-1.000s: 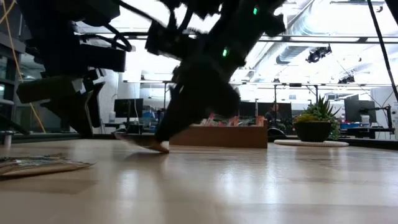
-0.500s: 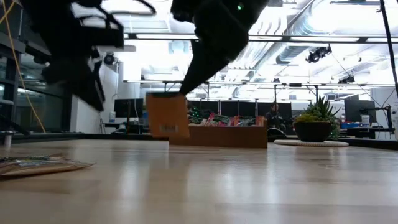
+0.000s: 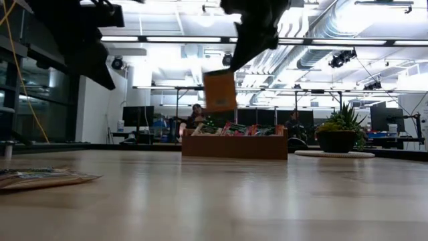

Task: Pick & Place Tea
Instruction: Put the orange tea bag into the right section of the wooden organizer

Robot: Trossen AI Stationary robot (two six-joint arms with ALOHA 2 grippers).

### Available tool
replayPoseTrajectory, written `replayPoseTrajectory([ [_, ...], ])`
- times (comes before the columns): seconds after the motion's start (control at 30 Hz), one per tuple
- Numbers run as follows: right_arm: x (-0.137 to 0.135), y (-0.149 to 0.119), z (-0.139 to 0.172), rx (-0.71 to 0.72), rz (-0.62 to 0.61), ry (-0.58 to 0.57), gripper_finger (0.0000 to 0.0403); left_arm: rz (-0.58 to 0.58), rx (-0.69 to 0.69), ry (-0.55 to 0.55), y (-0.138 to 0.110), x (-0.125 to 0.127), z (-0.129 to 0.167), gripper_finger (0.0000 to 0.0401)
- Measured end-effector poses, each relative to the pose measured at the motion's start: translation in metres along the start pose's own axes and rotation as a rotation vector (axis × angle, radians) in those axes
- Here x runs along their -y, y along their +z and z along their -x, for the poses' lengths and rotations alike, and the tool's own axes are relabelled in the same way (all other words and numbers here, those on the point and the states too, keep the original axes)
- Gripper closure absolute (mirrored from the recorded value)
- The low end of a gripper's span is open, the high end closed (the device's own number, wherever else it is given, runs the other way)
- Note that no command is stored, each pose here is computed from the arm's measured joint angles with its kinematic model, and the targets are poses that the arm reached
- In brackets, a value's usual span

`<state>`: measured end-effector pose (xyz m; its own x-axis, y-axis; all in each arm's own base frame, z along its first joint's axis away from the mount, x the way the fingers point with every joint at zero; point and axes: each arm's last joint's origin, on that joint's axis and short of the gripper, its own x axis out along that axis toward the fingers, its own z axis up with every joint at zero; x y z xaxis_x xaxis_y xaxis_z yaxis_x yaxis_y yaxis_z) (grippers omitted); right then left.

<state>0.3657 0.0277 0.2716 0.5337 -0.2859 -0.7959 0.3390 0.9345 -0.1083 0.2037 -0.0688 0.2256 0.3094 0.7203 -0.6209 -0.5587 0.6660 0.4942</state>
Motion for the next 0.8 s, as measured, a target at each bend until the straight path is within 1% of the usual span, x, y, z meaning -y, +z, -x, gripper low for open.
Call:
replayPoseTrajectory([
  [0.23, 0.061, -0.003, 0.033, 0.006, -0.129, -0.027, 0.0403, 0.017, 0.033, 0.043, 0.003, -0.003, -0.003, 0.0185],
  [0.4, 0.099, -0.019, 0.042, -0.007, -0.214, 0.018, 0.0403, 0.056, 0.046, 0.074, 0.008, -0.006, -0.009, 0.0185],
  [0.53, 0.116, -0.03, 0.041, 0.016, -0.229, 0.109, 0.0403, 0.087, 0.056, 0.098, 0.013, -0.009, -0.015, 0.0185],
  [0.63, 0.124, -0.037, 0.032, 0.012, -0.239, 0.17, 0.0403, 0.092, 0.056, 0.102, 0.017, -0.01, -0.02, 0.0185],
  [0.73, 0.128, -0.043, 0.02, 0.021, -0.2, 0.203, 0.0403, 0.1, 0.069, 0.088, 0.023, -0.008, -0.024, 0.0185],
  [0.8, 0.131, -0.047, 0.014, 0.014, -0.2, 0.205, 0.0403, 0.093, 0.073, 0.079, 0.026, -0.008, -0.026, 0.0185],
])
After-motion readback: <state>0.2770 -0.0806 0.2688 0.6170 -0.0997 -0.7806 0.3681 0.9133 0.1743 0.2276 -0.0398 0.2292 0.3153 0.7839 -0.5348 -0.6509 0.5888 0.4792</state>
